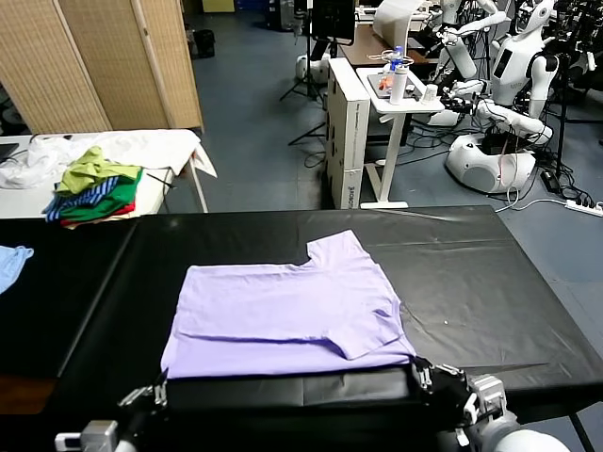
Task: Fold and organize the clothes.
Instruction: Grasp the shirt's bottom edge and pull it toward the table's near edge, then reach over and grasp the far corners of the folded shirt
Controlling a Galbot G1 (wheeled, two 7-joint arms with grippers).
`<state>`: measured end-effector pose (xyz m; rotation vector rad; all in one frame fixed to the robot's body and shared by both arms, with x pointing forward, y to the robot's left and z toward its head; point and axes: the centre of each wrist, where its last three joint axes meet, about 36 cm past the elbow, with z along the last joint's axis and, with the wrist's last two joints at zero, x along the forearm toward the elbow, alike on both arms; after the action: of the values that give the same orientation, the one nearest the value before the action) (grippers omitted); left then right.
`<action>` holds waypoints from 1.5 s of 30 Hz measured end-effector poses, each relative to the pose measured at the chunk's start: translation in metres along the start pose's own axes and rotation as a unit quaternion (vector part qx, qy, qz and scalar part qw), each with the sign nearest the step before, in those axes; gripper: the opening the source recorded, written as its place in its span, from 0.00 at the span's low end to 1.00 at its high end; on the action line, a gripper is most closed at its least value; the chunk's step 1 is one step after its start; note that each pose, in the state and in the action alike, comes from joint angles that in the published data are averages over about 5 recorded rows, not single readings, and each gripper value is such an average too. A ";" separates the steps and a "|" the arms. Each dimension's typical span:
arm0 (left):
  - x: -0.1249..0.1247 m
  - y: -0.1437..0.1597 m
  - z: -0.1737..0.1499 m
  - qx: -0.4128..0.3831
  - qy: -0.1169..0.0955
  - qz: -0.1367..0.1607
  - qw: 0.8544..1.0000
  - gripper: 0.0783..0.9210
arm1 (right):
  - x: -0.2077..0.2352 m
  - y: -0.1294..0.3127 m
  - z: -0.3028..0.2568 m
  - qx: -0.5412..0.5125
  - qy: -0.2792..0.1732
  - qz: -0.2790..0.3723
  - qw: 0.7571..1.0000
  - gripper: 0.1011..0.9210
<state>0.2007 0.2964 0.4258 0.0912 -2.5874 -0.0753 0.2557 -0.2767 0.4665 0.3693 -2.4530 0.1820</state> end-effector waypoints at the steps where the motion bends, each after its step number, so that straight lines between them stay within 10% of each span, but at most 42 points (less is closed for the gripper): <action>1: 0.002 0.001 0.000 -0.001 0.001 -0.002 1.000 0.08 | 0.001 0.001 0.001 -0.001 0.001 -0.001 1.000 0.05; 7: 0.007 0.002 0.001 -0.001 0.007 -0.005 1.000 0.08 | 0.006 0.006 0.001 -0.002 0.012 -0.007 1.000 0.06; 11: 0.010 0.001 -0.001 0.000 0.011 -0.004 1.000 0.11 | 0.011 0.008 -0.002 0.000 0.015 -0.007 1.000 0.31; 21: 0.023 0.006 -0.012 -0.012 0.037 -0.007 0.999 0.78 | 0.029 0.007 -0.018 -0.007 -0.009 -0.029 1.000 0.96; 30: 0.009 0.023 -0.056 0.054 0.002 -0.011 0.998 0.98 | -0.011 -0.027 -0.055 -0.028 -0.072 -0.032 0.997 0.98; 45: -0.112 0.041 -0.127 0.113 -0.046 0.057 0.991 0.98 | -0.146 -0.054 -0.136 -0.032 -0.077 -0.009 0.997 0.98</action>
<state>0.3606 0.3415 0.4782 0.0216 -2.6785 0.2619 0.4614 -0.2661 0.4849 0.3914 -2.5982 0.0693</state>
